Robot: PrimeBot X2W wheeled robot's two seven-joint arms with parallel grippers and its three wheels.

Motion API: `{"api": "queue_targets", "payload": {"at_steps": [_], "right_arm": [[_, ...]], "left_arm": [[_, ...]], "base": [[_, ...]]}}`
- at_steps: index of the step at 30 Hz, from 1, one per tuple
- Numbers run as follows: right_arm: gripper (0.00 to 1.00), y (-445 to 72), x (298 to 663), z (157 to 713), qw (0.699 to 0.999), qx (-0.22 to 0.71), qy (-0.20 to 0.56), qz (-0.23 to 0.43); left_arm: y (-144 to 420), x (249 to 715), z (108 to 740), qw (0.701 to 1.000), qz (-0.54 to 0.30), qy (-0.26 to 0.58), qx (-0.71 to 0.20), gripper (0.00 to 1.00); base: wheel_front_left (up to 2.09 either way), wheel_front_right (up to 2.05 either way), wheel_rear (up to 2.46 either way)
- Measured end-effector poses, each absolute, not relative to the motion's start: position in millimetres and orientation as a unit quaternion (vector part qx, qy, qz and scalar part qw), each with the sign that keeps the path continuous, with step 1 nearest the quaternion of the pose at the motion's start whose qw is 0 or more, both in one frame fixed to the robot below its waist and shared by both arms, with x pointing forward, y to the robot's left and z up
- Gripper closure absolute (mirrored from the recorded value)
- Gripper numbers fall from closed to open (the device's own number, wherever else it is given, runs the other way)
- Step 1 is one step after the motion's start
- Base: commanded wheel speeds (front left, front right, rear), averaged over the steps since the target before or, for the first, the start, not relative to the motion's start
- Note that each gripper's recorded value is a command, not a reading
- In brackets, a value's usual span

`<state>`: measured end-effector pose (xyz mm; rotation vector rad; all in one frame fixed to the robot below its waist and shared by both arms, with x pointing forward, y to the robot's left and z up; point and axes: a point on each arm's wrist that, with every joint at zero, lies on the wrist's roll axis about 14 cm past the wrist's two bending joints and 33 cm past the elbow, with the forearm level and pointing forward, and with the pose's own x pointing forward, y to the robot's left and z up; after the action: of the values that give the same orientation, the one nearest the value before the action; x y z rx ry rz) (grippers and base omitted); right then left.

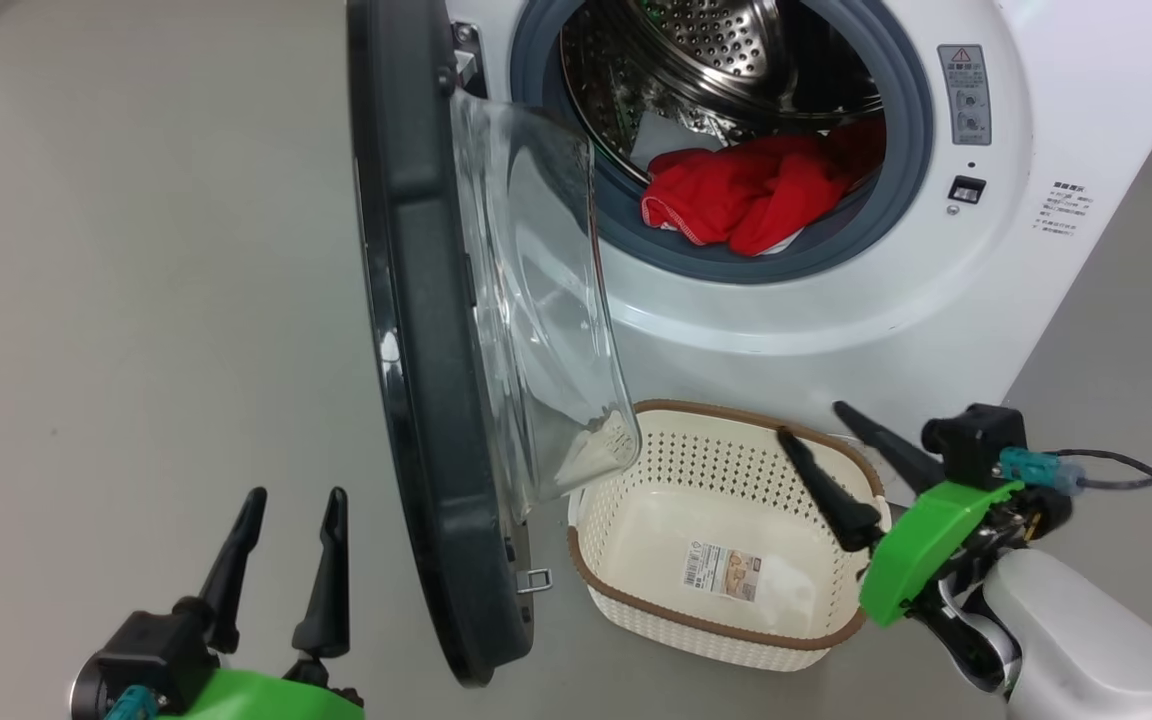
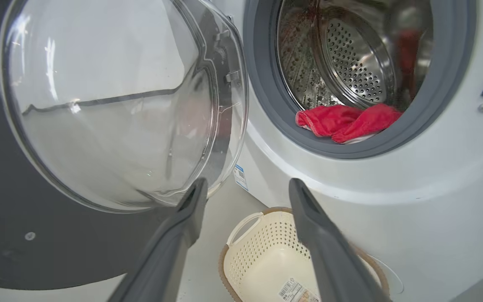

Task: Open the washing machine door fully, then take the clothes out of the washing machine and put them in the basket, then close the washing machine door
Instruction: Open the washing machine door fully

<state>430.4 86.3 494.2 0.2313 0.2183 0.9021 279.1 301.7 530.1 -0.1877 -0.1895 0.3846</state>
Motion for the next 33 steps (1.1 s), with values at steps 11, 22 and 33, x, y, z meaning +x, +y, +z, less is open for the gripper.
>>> {"api": "queue_targets", "payload": {"at_steps": [11, 22, 33], "right_arm": [[0.0, 45.2, 454.9, 517.3, 0.938, 0.06, -0.019, 0.342], [0.0, 13.4, 441.7, 531.5, 0.953, 0.053, -0.07, 0.289], [0.0, 11.3, 435.9, 520.0, 0.956, 0.052, -0.055, 0.284]], "left_arm": [[302.5, 282.7, 529.3, 0.973, 0.197, -0.089, -0.083, 0.0], [302.1, 288.1, 527.6, 0.973, 0.2, -0.083, -0.08, 0.0], [301.2, 290.1, 526.8, 0.973, 0.199, -0.081, -0.079, 0.0]], "base": [[0.0, 0.0, 0.0], [0.0, 0.0, 0.0], [0.0, 0.0, 0.0]]}}
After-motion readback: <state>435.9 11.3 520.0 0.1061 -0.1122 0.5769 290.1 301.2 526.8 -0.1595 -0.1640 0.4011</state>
